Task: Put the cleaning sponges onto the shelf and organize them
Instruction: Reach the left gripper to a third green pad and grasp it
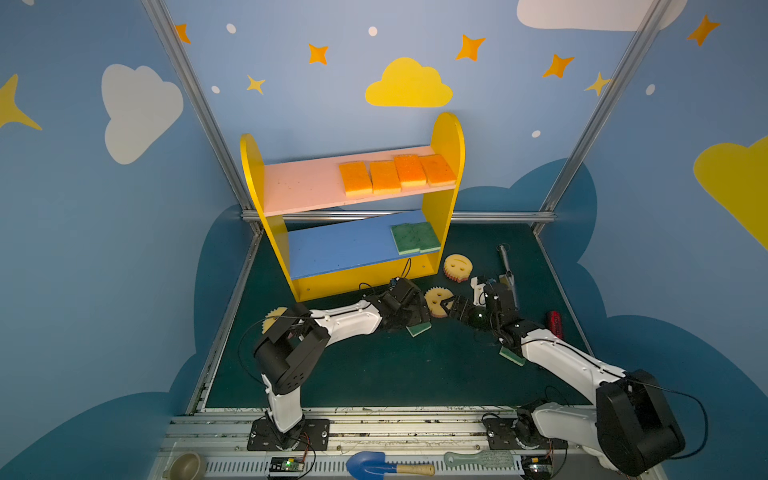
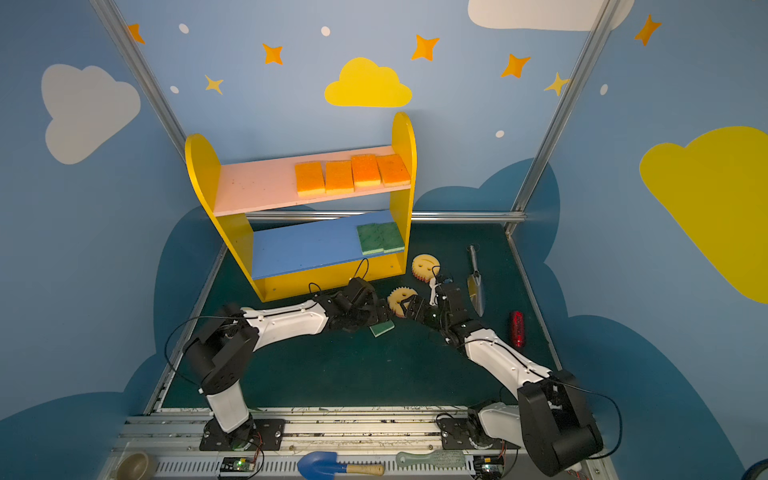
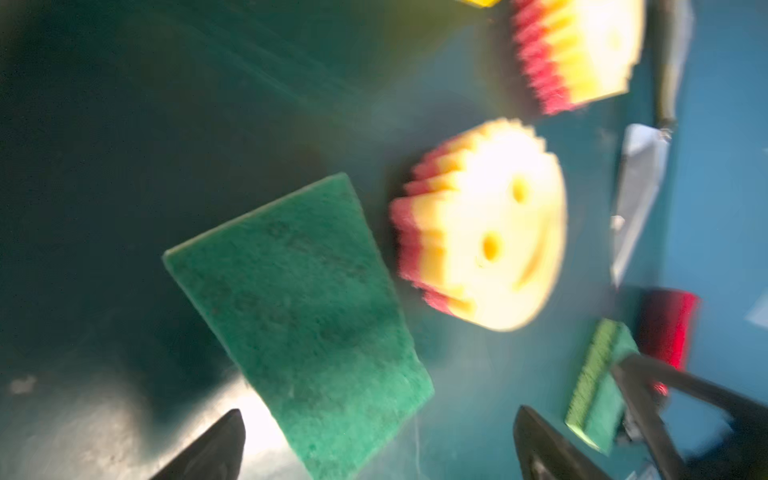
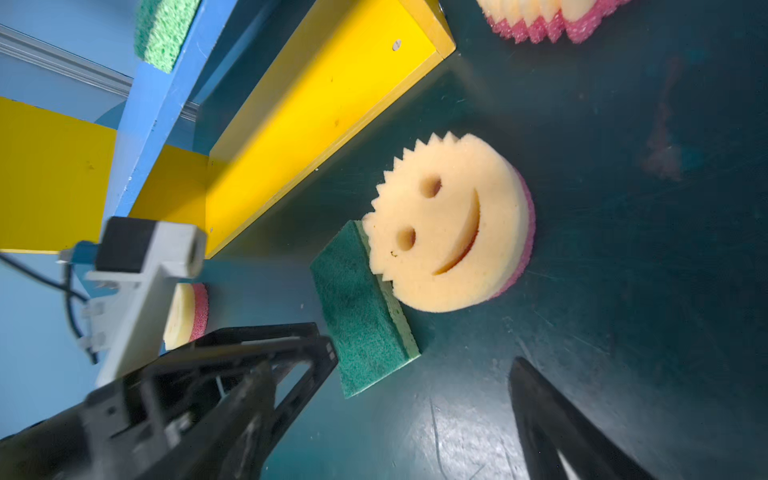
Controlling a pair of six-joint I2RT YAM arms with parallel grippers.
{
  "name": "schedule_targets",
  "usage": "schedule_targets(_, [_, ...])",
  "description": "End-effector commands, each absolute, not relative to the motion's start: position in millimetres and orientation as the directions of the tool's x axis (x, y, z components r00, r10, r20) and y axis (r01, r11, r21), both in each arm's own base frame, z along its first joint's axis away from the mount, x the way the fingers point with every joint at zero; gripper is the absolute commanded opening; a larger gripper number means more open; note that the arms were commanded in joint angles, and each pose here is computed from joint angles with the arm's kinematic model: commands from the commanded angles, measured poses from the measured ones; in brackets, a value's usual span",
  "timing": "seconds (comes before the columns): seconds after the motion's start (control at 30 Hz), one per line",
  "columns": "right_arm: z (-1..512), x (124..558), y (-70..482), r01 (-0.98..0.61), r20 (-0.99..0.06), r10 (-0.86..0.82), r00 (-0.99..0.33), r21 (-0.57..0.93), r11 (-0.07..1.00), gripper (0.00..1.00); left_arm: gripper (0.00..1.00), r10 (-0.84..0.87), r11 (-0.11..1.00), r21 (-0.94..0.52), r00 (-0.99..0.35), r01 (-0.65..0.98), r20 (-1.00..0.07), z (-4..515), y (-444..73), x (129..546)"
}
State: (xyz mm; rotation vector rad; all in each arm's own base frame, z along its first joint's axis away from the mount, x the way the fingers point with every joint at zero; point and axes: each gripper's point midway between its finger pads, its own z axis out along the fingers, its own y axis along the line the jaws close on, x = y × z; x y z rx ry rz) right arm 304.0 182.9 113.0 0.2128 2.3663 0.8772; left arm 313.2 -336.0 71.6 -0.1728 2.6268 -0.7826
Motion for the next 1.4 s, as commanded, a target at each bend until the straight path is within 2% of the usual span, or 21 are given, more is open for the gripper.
schedule_targets(0.0, [126,308,184,-0.075,-0.501,0.345,-0.794,0.643,0.762,0.87,1.00,-0.195,0.782,-0.610,-0.879,0.128,-0.435,105,-344,319])
schedule_targets(0.17, [127,308,181,-0.075,-0.511,0.345,-0.787,0.634,0.770,0.87,0.98,-0.285,0.696,-0.700,-0.835,0.158,-0.471,121,-335,324])
schedule_targets(0.2, [128,308,180,-0.073,-0.513,0.347,-0.785,0.634,0.770,0.87,0.94,-0.292,0.697,-0.703,-0.838,0.143,-0.461,118,-332,324])
schedule_targets(0.3, [129,308,180,-0.074,-0.516,0.348,-0.782,0.632,0.772,0.87,0.66,-0.297,0.726,-0.682,-0.850,0.095,-0.435,107,-324,323])
schedule_targets(0.33, [128,308,179,-0.073,-0.516,0.347,-0.783,0.630,0.773,0.87,0.64,-0.309,0.732,-0.677,-0.849,0.076,-0.429,103,-320,324])
schedule_targets(0.87, [131,308,177,-0.071,-0.522,0.352,-0.777,0.628,0.775,0.87,0.62,-0.403,0.708,-0.701,-0.867,-0.093,-0.292,38,-306,323])
schedule_targets(1.0, [129,308,177,-0.068,-0.518,0.351,-0.780,0.628,0.776,0.87,0.59,-0.410,0.702,-0.704,-0.869,-0.107,-0.276,30,-306,326])
schedule_targets(1.2, [127,309,178,-0.065,-0.513,0.351,-0.784,0.629,0.775,0.87,0.46,-0.418,0.682,-0.721,-0.875,-0.124,-0.244,17,-308,327])
schedule_targets(1.37, [126,309,178,-0.062,-0.512,0.351,-0.784,0.627,0.776,0.87,0.28,-0.415,0.670,-0.731,-0.881,-0.127,-0.228,9,-311,327])
